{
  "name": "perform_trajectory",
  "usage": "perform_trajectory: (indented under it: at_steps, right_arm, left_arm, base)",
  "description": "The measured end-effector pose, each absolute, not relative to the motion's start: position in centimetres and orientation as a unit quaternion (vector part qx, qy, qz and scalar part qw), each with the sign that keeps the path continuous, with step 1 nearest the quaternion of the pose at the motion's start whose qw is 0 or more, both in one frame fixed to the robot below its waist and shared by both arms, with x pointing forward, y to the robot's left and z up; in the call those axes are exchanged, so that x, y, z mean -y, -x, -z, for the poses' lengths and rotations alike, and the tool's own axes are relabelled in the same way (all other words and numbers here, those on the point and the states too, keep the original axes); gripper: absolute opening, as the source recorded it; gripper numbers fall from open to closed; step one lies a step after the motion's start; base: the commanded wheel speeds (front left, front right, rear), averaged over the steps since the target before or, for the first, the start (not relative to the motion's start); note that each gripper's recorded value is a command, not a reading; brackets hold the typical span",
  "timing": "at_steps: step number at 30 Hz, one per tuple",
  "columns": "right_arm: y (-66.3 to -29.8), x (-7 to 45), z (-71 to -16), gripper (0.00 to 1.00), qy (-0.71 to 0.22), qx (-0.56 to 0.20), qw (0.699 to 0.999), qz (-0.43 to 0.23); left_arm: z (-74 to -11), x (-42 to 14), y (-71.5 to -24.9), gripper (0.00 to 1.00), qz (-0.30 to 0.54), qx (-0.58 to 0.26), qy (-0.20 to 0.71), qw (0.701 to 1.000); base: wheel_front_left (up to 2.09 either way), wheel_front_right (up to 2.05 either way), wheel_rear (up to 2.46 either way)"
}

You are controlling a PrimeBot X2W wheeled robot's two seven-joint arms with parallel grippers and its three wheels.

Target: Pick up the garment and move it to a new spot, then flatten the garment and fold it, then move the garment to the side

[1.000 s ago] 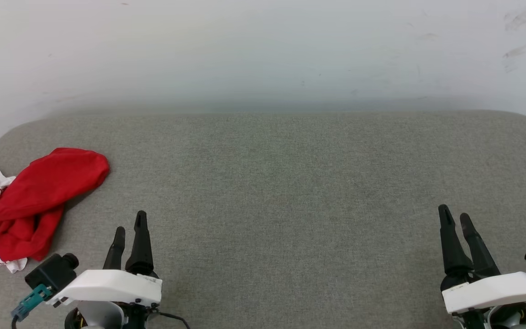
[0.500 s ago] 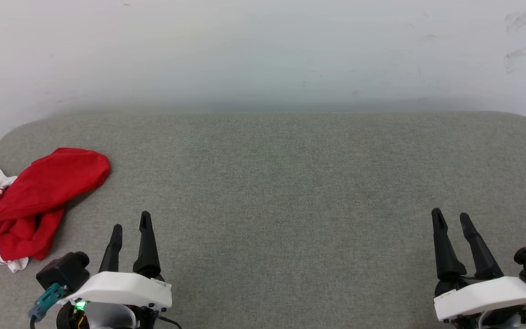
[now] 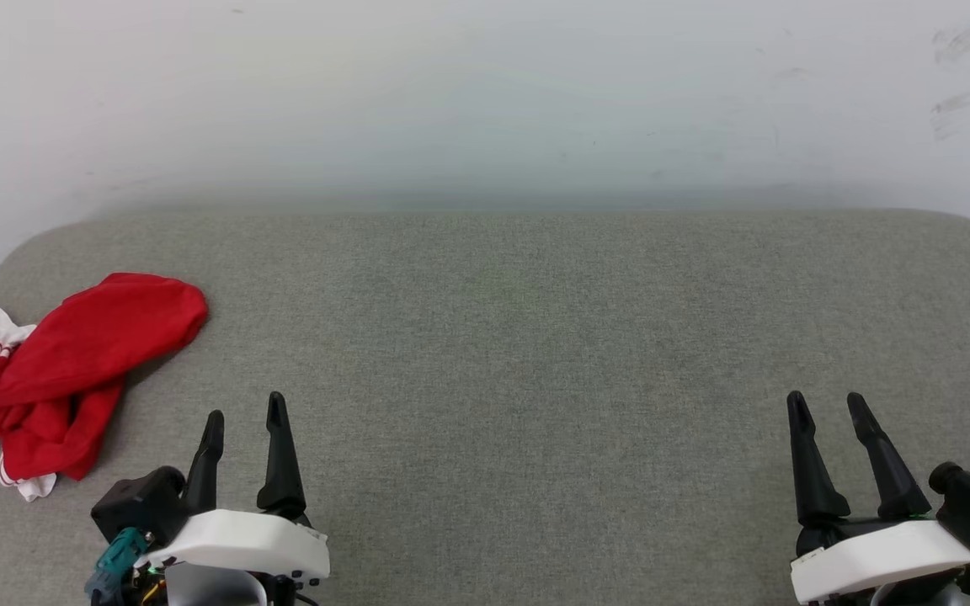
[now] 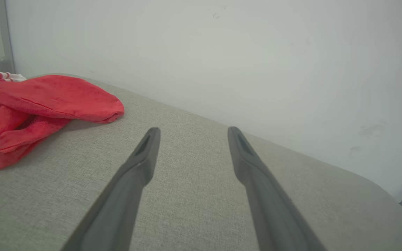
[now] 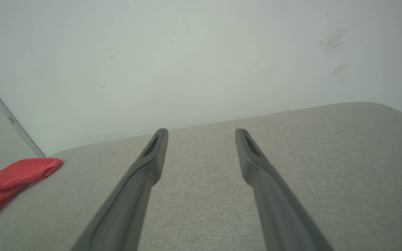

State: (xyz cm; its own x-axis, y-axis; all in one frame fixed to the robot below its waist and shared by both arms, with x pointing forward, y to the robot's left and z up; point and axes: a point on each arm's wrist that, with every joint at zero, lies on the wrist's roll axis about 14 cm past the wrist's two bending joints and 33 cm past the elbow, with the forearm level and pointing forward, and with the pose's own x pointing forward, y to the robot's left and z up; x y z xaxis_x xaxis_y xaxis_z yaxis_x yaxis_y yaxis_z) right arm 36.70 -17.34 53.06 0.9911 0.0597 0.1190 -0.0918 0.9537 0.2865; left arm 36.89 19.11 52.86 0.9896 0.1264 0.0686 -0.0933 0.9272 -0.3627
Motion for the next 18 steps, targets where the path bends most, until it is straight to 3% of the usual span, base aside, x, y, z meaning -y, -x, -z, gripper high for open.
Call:
perform_trajectory:
  at_steps: [18]
  right_arm:
    - [-36.35,16.91,-53.38,1.0,-0.067,0.069,0.994,-0.049]
  left_arm:
    - [-53.26,-18.45,-36.45,1.0,-0.048,0.063,0.099,0.992]
  base:
    - [0.0,0.0,0.0]
